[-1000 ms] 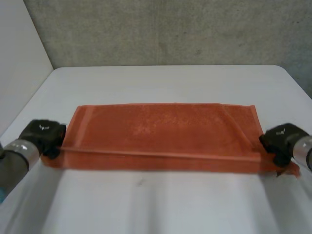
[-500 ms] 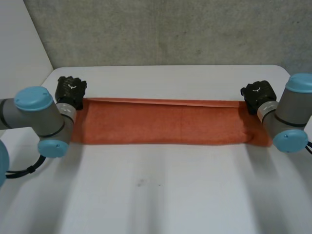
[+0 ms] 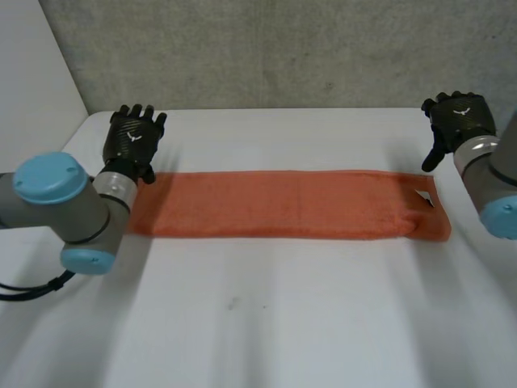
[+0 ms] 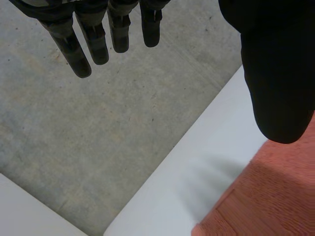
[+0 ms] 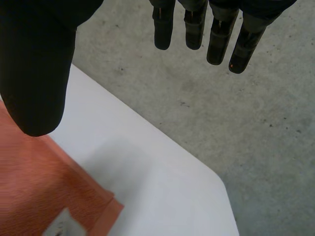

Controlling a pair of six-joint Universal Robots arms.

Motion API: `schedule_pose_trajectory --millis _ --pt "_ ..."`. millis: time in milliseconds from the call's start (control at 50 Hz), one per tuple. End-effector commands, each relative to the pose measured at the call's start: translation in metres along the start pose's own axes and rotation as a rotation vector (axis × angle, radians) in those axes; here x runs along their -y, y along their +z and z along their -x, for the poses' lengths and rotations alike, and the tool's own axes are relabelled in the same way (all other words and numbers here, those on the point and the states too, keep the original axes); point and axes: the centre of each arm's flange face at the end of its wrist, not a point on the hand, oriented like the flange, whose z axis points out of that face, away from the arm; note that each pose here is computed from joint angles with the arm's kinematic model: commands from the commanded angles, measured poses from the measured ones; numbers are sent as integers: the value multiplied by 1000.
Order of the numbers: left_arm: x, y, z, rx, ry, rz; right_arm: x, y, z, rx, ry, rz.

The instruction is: Fold the laundry

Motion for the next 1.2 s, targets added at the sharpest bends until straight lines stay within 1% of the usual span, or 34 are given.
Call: schedule_pose_trajectory --millis 20,60,140,240,340,420,480,580,620,640,660,720,780,860,880,900,920,940,960,1040,1060,1080,1100,1120,1140,1180,1200 --pt "19 -44 9 -15 -14 35 -27 -44 -8 68 34 195" --pt "19 -51 8 -20 -23 44 -40 -51 -5 96 49 251" --pt "18 -59 5 -32 -57 58 -51 -57 -1 116 58 289" --pt "15 -62 4 -36 -79 70 -83 -51 0 117 72 366" --pt "15 -62 4 -36 -79 70 -97 -42 1 109 63 372" --pt "14 -62 5 -32 -79 72 -107 -31 -8 73 58 359" --pt "15 -61 6 -29 -79 70 -109 -24 -24 32 43 361" --pt "14 -61 7 -27 -79 75 -105 -17 -59 -89 -48 344" --pt "13 -62 7 -27 -79 76 -96 -13 -85 -173 -124 324" --pt "13 -62 7 -27 -79 76 -96 -13 -85 -173 -124 324" --pt "13 -63 6 -28 -79 78 -89 -10 -104 -227 -218 312" --pt "16 -64 7 -26 -78 74 -80 -4 -116 -258 -328 297" --pt "18 -65 9 -22 -78 69 -74 -1 -121 -272 -365 280" --pt "19 -65 11 -18 -77 68 -37 4 -84 -207 -381 161" --pt "19 -65 11 -18 -77 68 -18 3 -56 -158 -371 92" --pt "19 -66 10 -20 -78 68 -10 3 -42 -131 -364 56" --pt "19 -66 10 -20 -78 68 -9 3 -42 -131 -364 56" --pt "19 -66 10 -21 -79 68 -1 1 -29 -106 -357 20" --pt "19 -66 10 -21 -78 68 22 -8 11 -16 -346 -78" --pt "19 -66 9 -22 -78 69 51 -30 73 142 -346 -219" --pt "19 -67 10 -22 -78 69 62 -45 106 234 -349 -289" --pt "20 -67 10 -21 -78 68 67 -54 124 283 -349 -329" --pt "20 -67 10 -21 -78 68 71 -64 141 332 -348 -364" --pt "20 -67 10 -21 -78 68 72 -81 172 427 -348 -420" --pt "19 -67 10 -22 -78 69 70 -89 187 474 -348 -442" --pt "19 -67 10 -20 -78 70 63 -105 216 567 -350 -474" --pt "19 -67 10 -20 -78 70 52 -119 239 646 -352 -487"
